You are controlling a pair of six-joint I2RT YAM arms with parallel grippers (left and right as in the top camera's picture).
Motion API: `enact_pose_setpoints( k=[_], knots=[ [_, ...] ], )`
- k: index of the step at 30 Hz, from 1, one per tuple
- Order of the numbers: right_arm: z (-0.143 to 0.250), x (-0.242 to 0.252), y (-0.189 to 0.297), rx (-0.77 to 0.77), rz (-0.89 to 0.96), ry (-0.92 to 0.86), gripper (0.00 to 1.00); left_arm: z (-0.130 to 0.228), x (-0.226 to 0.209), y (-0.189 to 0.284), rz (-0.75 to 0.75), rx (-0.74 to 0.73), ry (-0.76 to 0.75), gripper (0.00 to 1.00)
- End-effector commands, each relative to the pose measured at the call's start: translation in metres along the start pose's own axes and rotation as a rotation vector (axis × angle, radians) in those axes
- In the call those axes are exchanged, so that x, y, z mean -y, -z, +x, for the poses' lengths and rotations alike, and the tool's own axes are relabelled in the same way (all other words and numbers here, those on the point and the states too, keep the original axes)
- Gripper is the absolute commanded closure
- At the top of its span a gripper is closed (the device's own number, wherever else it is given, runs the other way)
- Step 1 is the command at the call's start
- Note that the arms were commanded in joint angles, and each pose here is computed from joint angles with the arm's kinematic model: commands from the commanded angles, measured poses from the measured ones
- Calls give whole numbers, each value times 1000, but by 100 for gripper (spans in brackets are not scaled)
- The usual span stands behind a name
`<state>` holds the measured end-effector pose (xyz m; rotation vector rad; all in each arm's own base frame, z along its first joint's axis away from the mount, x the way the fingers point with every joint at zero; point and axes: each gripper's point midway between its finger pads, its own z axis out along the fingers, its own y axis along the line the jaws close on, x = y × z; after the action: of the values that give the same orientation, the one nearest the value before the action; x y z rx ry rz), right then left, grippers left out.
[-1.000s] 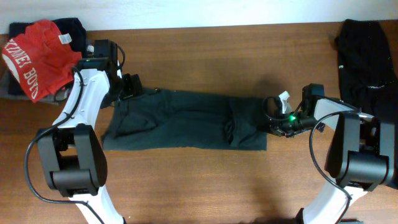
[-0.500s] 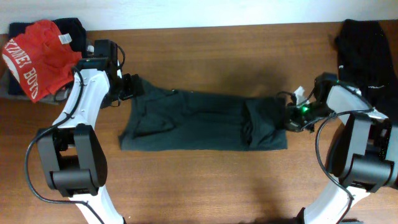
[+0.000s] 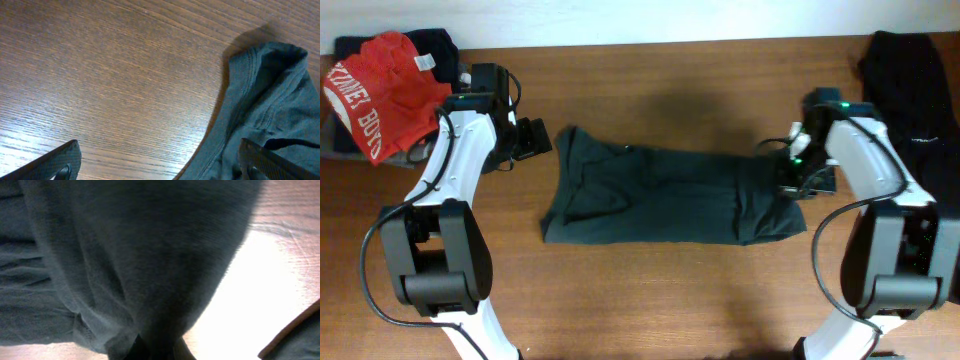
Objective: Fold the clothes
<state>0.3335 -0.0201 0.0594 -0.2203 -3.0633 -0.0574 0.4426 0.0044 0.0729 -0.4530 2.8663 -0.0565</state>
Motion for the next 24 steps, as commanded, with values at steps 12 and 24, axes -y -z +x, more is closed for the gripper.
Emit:
enact_pose_setpoints(
  k=[12,24],
  knots=[
    [5,-78,7,85,128,153,96,-5,5,8,17,23,-7,1],
    [10,-121,4,96,17,200,94,-5,5,8,17,22,-7,1]
  ],
)
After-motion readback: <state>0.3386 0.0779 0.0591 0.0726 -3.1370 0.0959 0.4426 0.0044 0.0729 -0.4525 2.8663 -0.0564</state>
